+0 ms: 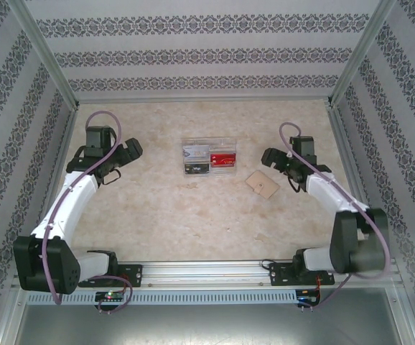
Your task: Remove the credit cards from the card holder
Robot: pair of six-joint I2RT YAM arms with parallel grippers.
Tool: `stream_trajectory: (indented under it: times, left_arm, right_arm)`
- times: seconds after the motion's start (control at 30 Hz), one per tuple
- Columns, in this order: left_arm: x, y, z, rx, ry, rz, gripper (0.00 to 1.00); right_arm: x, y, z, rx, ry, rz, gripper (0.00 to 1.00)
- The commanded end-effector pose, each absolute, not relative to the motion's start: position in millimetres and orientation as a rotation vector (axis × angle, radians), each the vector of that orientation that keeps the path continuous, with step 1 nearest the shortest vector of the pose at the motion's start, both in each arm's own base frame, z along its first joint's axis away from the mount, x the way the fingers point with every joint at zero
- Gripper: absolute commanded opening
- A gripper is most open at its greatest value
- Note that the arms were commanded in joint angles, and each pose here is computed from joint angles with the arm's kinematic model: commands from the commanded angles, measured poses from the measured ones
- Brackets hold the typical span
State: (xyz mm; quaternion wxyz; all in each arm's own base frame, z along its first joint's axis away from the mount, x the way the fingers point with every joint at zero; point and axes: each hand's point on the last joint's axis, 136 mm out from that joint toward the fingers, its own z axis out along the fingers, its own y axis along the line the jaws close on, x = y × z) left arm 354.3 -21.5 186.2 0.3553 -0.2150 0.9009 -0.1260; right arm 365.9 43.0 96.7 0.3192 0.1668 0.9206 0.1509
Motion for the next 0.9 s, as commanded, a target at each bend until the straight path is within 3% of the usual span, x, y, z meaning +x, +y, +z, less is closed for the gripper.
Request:
stream_trajectory:
  times: [0.0, 0.43, 0.87]
  left_arm:
    - [340, -41, 183, -0.538, 2.371, -0.395, 1.0]
    - [332, -50, 176, -0.494, 2.414, -0.361, 1.0]
    - [332, -52, 172, -0.462, 2.43, -0.352, 1.0]
  right_arm:
    - [357, 64, 78, 0.426, 2.561, 0.496, 0.98]
    - [355, 100, 33, 0.365, 2.725, 0.663, 0.98]
    - [277, 158, 23, 0.317, 2.819, 0.711, 0.98]
